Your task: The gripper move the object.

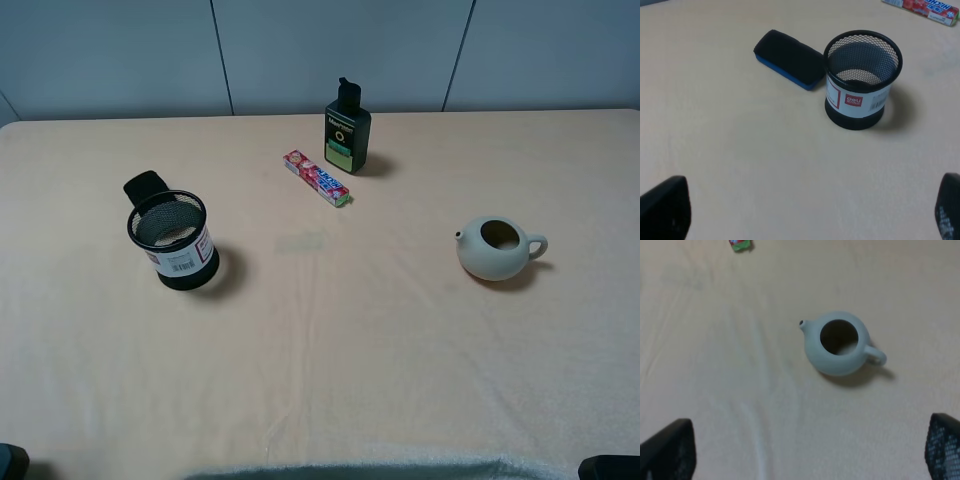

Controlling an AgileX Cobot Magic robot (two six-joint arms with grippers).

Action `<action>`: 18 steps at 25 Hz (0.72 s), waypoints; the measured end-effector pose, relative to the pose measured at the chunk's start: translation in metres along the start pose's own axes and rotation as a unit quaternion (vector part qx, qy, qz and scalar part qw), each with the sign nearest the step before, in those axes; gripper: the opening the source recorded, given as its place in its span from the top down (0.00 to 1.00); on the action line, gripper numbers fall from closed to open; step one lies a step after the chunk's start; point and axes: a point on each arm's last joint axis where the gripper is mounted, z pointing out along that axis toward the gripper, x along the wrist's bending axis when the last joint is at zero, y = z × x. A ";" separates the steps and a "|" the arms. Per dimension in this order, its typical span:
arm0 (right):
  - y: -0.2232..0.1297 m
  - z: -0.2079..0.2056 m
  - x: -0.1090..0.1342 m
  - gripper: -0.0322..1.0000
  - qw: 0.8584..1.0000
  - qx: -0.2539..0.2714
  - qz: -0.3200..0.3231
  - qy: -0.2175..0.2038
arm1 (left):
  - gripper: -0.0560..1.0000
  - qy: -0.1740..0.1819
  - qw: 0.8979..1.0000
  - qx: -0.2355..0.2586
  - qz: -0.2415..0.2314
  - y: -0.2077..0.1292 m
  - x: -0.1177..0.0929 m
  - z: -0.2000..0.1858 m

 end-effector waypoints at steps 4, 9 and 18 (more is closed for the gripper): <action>-0.017 -0.004 -0.004 0.30 1.000 -0.015 0.003 0.003 | 0.01 0.000 1.000 0.000 0.000 0.000 0.000 0.000; -0.037 -0.001 -0.009 0.30 1.000 -0.018 0.014 -0.006 | 0.01 0.000 1.000 0.000 0.000 0.000 0.000 0.000; -0.073 0.006 -0.024 0.30 0.990 -0.054 0.096 -0.091 | 0.01 0.000 1.000 0.000 0.000 0.000 0.000 0.000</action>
